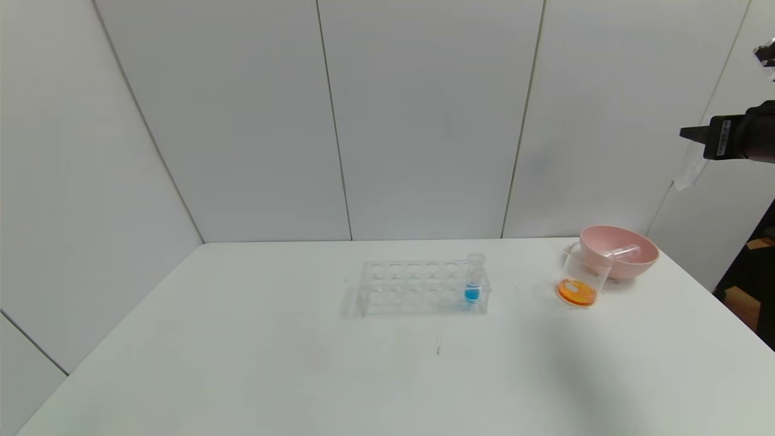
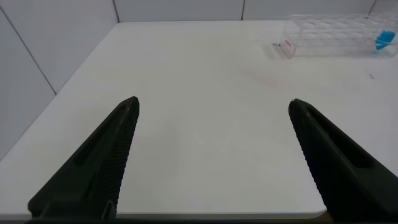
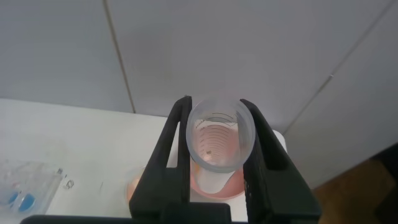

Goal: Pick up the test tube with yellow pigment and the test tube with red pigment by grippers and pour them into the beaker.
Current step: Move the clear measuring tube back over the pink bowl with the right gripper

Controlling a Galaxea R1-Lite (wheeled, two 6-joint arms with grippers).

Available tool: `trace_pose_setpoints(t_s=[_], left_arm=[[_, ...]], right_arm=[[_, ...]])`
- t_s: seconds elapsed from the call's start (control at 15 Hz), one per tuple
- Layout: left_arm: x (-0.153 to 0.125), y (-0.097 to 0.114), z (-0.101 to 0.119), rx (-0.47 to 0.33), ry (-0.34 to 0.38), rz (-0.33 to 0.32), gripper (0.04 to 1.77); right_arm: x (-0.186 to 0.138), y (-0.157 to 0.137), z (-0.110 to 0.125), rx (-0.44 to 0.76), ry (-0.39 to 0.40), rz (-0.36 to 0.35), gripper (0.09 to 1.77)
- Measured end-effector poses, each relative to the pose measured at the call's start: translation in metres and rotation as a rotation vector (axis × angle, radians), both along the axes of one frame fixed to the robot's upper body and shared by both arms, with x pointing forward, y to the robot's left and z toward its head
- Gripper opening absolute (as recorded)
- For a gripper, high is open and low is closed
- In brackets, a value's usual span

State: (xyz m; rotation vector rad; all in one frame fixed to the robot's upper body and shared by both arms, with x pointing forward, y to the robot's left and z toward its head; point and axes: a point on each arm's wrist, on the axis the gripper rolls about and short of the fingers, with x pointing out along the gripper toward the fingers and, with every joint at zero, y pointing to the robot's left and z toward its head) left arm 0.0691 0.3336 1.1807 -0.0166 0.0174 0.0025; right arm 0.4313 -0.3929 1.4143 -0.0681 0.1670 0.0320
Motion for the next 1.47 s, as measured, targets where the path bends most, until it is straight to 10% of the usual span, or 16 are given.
trace_pose_setpoints(t_s=[0.53, 1.47], left_arm=[[0.000, 0.000, 0.000, 0.000, -0.001, 0.000, 1.72], [0.000, 0.000, 0.000, 0.000, 0.000, 0.000, 1.72]], right_arm=[[0.028, -0.015, -0.014, 0.045, -0.098, -0.159, 0.54], [0.103, -0.020, -0.107, 0.031, -0.002, -0.308, 0.54]])
